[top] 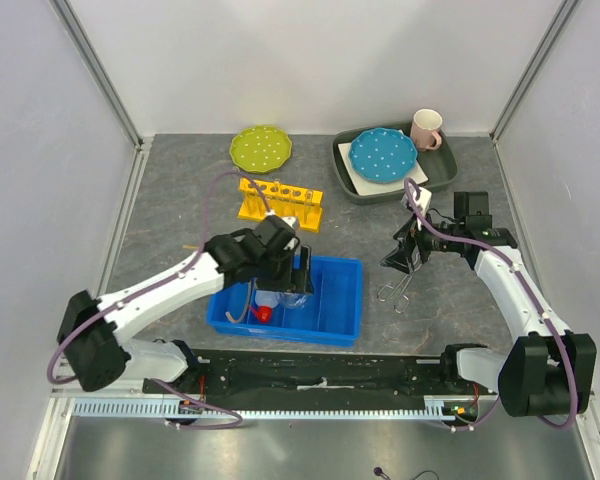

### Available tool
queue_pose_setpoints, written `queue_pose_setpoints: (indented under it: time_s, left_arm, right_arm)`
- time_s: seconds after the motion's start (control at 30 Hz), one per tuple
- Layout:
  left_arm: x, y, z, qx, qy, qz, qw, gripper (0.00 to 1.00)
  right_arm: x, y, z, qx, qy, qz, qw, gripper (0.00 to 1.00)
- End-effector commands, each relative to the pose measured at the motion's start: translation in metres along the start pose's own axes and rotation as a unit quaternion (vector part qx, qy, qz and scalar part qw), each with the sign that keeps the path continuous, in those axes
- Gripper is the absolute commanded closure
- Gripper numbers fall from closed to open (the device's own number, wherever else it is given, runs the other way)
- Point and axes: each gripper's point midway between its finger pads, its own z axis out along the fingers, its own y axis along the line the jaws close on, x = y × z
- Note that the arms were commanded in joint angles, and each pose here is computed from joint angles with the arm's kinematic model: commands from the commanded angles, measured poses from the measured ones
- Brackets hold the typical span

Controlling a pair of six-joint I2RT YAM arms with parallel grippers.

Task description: Organize the chemistry lab equipment

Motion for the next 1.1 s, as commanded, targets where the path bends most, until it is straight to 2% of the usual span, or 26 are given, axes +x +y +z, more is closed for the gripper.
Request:
queue_pose_setpoints:
  time_s: [0.0,0.13,0.3,0.43,0.53,0.57,0.6,1.03,1.07]
  left_arm:
    - [-0.023,-0.027,0.016,0.001,-0.039,-0.001,0.999,0.79]
    - [-0.016,-0.02,0.042,-0.033,-0.013,0.027,0.999,0.77]
    - [-0.005,-0.018,0.067,-0.051,0.021,0.06,0.997,0.68]
    - [-0.001,-0.018,0.075,-0.055,0.034,0.079,0.995,0.53]
    - [0.003,-0.017,0.079,-0.055,0.04,0.089,0.994,0.38]
    - [0.004,-0.017,0.079,-0.055,0.042,0.092,0.993,0.25]
    - [0.004,-0.017,0.079,-0.054,0.041,0.096,0.993,0.22]
    - [-0.001,-0.02,0.073,-0.044,0.029,0.112,0.992,0.16]
    - [-0.001,-0.02,0.073,-0.043,0.028,0.115,0.992,0.1]
  right_arm:
    - [-0.001,0.003,0.0,-0.017,-0.014,-0.004,1.0,0.05]
    - [0.002,0.001,0.0,-0.019,-0.013,0.006,1.0,0.05]
    - [0.005,-0.001,0.002,-0.021,-0.009,0.015,1.0,0.05]
    - [0.009,-0.009,-0.002,-0.008,-0.007,0.024,1.0,0.05]
    - [0.011,-0.011,-0.001,-0.007,-0.005,0.028,1.0,0.05]
    - [0.012,-0.011,-0.001,-0.006,-0.004,0.03,1.0,0.05]
    - [0.012,-0.012,-0.001,-0.005,-0.004,0.03,1.0,0.05]
    - [0.019,-0.014,-0.003,-0.007,0.023,0.018,1.0,0.05]
    - [0.015,-0.016,-0.005,-0.005,0.024,0.006,1.0,0.05]
